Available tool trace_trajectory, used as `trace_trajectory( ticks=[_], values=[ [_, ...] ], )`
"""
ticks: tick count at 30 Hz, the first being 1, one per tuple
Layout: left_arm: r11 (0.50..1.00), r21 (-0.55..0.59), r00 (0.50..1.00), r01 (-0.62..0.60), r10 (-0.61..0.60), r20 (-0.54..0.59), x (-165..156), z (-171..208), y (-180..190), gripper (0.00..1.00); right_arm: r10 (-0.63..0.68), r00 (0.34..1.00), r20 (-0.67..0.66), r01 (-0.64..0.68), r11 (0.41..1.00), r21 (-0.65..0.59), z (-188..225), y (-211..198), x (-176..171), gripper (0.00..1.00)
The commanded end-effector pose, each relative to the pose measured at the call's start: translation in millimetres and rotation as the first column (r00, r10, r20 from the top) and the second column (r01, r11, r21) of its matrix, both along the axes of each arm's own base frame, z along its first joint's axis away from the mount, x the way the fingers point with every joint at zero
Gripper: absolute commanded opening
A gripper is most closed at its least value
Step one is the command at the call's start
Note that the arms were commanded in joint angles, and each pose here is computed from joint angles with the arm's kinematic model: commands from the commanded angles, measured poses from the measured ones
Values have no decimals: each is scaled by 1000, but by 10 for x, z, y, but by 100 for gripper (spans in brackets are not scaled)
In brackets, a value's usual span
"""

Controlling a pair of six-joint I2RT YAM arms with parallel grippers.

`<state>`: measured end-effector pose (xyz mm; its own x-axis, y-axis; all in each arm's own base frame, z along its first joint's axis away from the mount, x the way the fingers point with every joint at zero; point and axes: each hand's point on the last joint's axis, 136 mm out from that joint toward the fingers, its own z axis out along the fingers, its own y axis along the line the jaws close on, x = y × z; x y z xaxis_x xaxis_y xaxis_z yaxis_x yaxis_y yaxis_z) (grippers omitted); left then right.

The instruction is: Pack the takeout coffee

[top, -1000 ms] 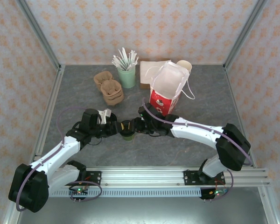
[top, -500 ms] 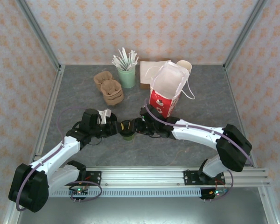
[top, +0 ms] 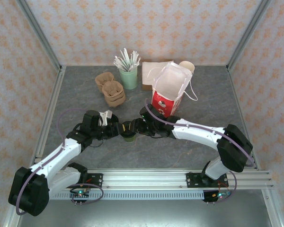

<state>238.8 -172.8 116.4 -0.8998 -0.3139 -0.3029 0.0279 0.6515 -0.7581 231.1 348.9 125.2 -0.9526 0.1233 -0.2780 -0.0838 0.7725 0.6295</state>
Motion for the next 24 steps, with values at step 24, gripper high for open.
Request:
trace_trajectory(
  ticks=[24],
  values=[
    [996,85,1000,-5,5,-2,61,166,61,65,26,1000,5,-25,991,-128,-42,-53,45,63]
  ],
)
